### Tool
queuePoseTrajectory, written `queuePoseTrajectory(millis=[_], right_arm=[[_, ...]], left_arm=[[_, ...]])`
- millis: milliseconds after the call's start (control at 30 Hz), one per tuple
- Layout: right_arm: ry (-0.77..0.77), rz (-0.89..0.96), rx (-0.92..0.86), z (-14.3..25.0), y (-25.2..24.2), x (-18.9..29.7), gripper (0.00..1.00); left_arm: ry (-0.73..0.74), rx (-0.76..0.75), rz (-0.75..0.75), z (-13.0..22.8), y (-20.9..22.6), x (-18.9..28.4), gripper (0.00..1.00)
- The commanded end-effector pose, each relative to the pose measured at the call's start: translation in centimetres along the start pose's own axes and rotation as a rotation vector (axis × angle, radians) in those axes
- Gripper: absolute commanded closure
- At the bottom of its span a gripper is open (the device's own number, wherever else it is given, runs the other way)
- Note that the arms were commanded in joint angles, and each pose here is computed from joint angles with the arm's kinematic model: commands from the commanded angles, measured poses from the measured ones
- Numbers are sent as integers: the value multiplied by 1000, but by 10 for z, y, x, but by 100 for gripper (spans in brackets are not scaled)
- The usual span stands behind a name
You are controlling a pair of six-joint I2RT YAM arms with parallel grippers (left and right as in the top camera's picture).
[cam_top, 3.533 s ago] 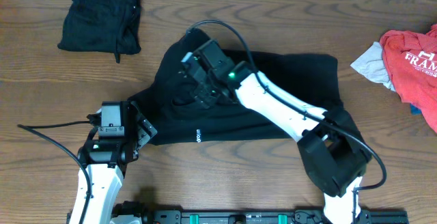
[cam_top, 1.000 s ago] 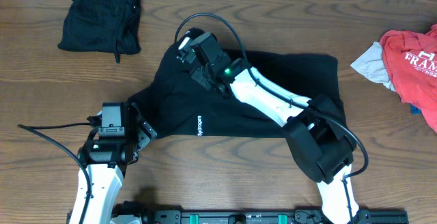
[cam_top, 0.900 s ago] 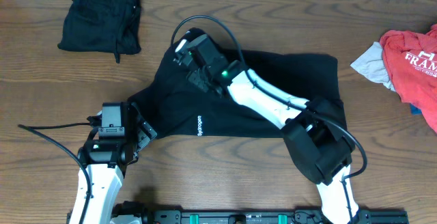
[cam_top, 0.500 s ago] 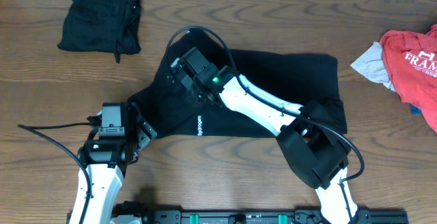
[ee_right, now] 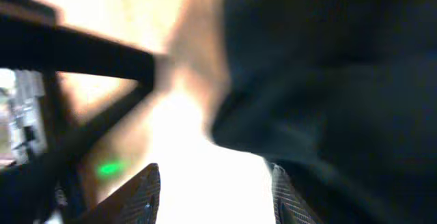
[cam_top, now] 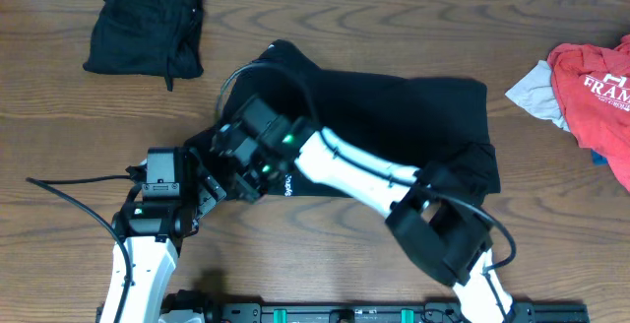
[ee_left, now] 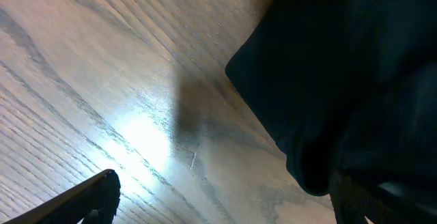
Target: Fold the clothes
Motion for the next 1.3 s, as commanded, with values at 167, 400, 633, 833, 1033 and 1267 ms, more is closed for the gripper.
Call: queuePoseTrajectory(millis=[167, 400, 633, 833, 1033, 1267], right_arm=[[-2, 39, -43, -2, 11, -17, 53], [-126, 53, -47, -28, -8, -6, 53], [-139, 63, -83, -29, -25, -11, 57], [-75, 6, -129, -12, -30, -35, 60], [-2, -43, -206, 6, -31, -51, 65], [-44, -54, -140, -9, -21, -38, 63]], left_arm=[[1, -7, -22, -1, 5, 4, 2], [-47, 4, -55, -7, 12, 8, 2], [-220, 227, -200, -26, 53, 28, 2], [-270, 343, -212, -31, 73, 39, 2], [-251, 374, -247, -26, 84, 40, 2], [-249, 374, -249, -26, 84, 40, 2]])
Point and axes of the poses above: each gripper's point midway between its finger pads, its own x axis back along the fingers, its own y axis along the line the jaws close on, z = x × y, the point moved 4 cm from there along x, back along the fingers, and after that the axes turned 1 degree about x, right-handed, at the moved point
